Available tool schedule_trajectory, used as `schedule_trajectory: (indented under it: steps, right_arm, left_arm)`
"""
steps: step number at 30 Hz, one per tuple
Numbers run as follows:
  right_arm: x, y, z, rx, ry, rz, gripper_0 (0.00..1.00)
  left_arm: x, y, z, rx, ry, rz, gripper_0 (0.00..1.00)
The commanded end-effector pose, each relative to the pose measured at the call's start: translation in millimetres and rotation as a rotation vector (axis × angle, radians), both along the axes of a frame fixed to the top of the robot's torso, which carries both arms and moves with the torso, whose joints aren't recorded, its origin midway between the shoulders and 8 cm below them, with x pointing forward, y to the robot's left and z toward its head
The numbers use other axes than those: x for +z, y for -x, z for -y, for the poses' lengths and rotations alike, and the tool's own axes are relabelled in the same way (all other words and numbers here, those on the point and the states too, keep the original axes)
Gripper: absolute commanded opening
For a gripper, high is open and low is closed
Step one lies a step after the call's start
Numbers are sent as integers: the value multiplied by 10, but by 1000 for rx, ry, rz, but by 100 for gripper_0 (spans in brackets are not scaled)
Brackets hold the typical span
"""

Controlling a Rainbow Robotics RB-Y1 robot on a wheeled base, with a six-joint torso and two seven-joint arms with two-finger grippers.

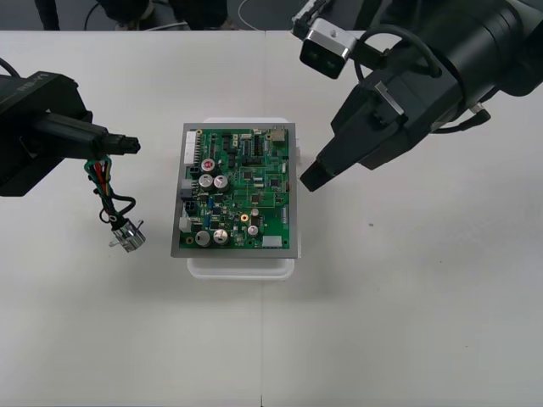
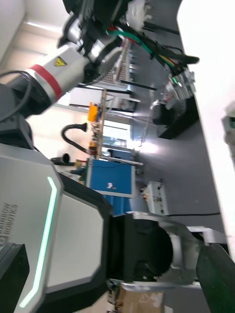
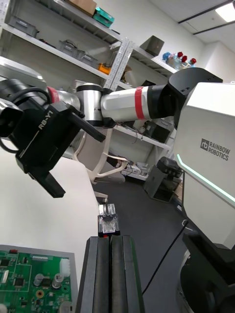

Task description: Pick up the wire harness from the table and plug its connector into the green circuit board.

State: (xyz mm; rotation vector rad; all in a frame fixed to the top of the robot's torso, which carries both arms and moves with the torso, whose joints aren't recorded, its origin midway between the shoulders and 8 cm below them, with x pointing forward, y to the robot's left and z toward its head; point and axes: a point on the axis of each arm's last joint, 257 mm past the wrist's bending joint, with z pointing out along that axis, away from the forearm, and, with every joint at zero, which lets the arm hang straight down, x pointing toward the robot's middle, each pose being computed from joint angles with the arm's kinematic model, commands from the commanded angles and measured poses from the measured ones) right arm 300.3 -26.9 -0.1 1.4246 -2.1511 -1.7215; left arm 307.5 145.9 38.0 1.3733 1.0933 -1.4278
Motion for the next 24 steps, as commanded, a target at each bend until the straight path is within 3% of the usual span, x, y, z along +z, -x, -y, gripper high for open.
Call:
schedule_trajectory:
  steps: [1, 12, 24]
  right_arm:
    - [121, -47, 129, 11, -31, 181, 100]
    - [-57, -145, 177, 33, 6, 378, 100]
    - [-330, -254, 268, 36, 84, 580, 100]
  left_arm:
    - [-14, -6, -191, 25, 4, 133, 0]
    - [-240, -32, -240, 52, -12, 183, 0]
    - [-528, -304, -407, 135, -55, 207, 0]
